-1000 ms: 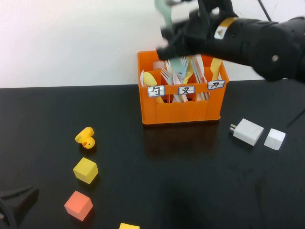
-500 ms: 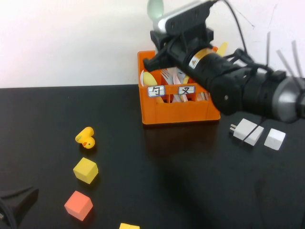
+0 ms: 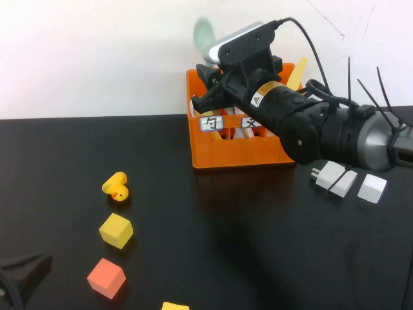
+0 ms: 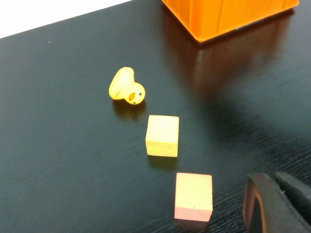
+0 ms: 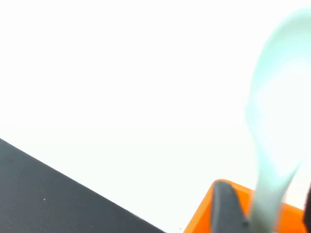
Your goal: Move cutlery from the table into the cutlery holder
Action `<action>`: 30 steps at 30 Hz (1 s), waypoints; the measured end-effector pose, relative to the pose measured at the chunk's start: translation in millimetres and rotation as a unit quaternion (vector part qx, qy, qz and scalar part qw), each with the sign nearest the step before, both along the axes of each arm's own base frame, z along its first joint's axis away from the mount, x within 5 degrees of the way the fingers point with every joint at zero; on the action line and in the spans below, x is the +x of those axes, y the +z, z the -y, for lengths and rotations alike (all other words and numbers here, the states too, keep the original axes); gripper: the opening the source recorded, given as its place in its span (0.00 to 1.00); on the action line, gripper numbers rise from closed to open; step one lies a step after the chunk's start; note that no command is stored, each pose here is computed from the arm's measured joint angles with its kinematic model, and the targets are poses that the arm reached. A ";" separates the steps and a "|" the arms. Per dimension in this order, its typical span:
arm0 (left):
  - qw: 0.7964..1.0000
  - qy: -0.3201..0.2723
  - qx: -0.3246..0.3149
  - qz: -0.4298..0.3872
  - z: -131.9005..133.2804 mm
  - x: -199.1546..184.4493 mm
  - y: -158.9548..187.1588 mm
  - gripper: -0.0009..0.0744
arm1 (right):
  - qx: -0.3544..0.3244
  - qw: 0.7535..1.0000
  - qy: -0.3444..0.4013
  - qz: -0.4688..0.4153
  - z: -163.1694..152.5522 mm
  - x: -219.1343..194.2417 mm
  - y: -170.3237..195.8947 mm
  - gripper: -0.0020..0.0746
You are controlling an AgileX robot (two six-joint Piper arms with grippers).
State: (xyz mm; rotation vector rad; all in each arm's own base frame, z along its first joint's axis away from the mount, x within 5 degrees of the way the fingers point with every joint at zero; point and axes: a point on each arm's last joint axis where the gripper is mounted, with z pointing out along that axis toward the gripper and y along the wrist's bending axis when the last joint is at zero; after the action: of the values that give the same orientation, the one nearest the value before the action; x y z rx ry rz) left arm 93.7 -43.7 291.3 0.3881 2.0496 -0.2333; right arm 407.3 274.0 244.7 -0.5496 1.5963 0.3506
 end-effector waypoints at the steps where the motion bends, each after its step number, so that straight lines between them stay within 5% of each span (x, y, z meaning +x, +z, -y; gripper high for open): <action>1: 1.000 0.000 0.000 0.000 0.0 0.0 0.0 0.01 | 0.000 1.000 0.000 0.000 0.0 0.0 0.0 0.48; 12: 1.000 0.000 0.000 -0.001 -0.1 0.0 -0.1 0.01 | -0.002 1.000 0.007 0.019 2.2 -5.0 17.8 0.52; 21: 1.000 0.007 -0.017 -0.003 0.1 -0.1 0.7 0.01 | -0.109 0.989 0.045 0.088 31.9 -71.7 140.6 0.09; 30: 0.995 -0.011 -0.077 0.069 -6.5 -14.7 5.7 0.01 | -0.255 0.966 0.021 0.029 103.9 -157.5 190.7 0.03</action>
State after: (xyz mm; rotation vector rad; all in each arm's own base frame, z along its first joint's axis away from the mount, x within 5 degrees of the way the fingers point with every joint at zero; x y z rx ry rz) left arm 79.0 -37.2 297.1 0.3223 1.8783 -0.3657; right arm 249.8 170.1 435.4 -0.9768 1.6203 -0.0553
